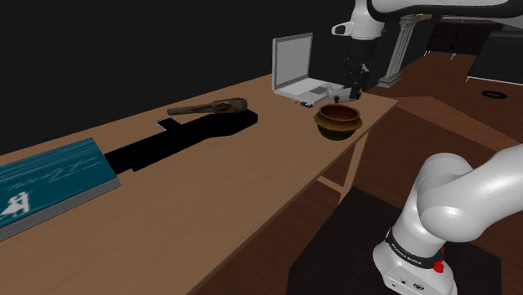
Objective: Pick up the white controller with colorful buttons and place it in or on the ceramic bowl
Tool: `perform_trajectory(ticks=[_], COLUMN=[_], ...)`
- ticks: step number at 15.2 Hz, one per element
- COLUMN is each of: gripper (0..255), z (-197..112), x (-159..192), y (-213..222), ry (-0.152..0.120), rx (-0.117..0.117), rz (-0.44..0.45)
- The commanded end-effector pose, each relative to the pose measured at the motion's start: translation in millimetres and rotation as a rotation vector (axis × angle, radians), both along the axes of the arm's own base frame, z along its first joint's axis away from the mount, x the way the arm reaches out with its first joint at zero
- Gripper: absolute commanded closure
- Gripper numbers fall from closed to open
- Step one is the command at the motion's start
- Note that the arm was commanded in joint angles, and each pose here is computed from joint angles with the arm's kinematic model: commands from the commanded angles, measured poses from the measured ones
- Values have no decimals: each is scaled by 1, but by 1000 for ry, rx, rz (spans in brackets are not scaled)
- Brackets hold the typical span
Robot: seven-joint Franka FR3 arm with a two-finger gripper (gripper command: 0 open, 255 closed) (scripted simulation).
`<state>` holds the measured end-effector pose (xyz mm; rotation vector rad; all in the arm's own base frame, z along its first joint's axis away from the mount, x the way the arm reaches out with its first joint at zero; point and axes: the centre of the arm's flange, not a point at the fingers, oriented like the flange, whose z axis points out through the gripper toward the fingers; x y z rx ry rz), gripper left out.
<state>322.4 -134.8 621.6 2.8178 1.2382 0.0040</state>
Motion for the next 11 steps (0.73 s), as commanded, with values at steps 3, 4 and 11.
perform_trajectory(ticks=[3, 4, 11], gripper=[255, 255, 255], z=[-22, -27, -50], x=[1, 1, 1], y=[0, 0, 0], ry=[0, 0, 0], rx=[0, 0, 0], rz=[0, 0, 0])
